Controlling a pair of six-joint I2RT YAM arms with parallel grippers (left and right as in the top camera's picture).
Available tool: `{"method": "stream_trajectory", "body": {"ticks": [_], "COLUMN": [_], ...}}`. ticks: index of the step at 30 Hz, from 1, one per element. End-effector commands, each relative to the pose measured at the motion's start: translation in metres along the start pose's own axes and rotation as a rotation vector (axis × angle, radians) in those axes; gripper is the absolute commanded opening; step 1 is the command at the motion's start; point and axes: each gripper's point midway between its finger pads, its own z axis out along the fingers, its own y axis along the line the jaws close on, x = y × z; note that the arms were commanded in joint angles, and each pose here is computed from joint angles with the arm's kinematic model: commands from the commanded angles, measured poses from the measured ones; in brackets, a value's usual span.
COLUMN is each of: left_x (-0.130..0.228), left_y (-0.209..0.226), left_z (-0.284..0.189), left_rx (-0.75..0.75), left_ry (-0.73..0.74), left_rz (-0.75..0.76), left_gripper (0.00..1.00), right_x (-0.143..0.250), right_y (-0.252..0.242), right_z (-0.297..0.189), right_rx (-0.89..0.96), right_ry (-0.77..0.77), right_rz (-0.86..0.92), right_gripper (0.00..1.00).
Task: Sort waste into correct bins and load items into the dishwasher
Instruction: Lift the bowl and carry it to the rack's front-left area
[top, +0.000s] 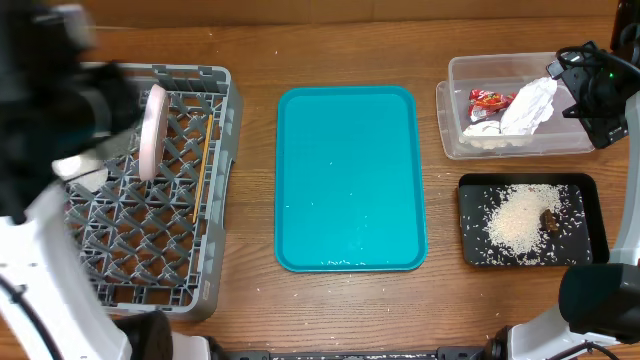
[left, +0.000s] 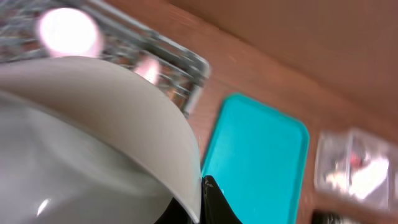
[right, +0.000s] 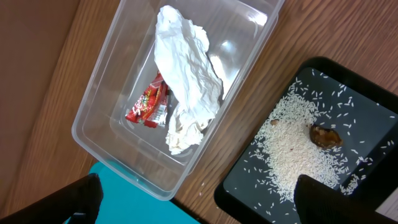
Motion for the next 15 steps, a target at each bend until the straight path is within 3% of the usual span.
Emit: {"method": "stream_trajectory", "body": {"ticks": [1, 5, 11, 15], "left_x": [-0.011, -0.021, -0.038, -0.036], "left_y": [0.021, 0.067, 0.104, 0.148], "left_z": [0.002, 0.015, 0.035, 0.057], "left_rx": [0.134, 0.224, 0.59, 0.707], "left_ry": [0.034, 0.063, 0.011, 0.0], "left_rz": [-0.074, -0.198, -0.226, -0.377], "left_gripper": [0.04, 0.04, 0.04, 0.04], "right_x": [-0.005, -0.005, -0.005, -0.005], "right_y": [0.002, 0.002, 0.002, 0.002], "right_z": [-0.008, -0.008, -0.008, -0.008], "right_rx": [-0.016, -0.016, -0.016, -0.016], "right_ry": [-0.025, -0.025, -0.025, -0.025], "right_rz": [-0.002, -0.002, -0.002, -0.002], "right_gripper": [1.0, 1.0, 1.0, 1.0]}}
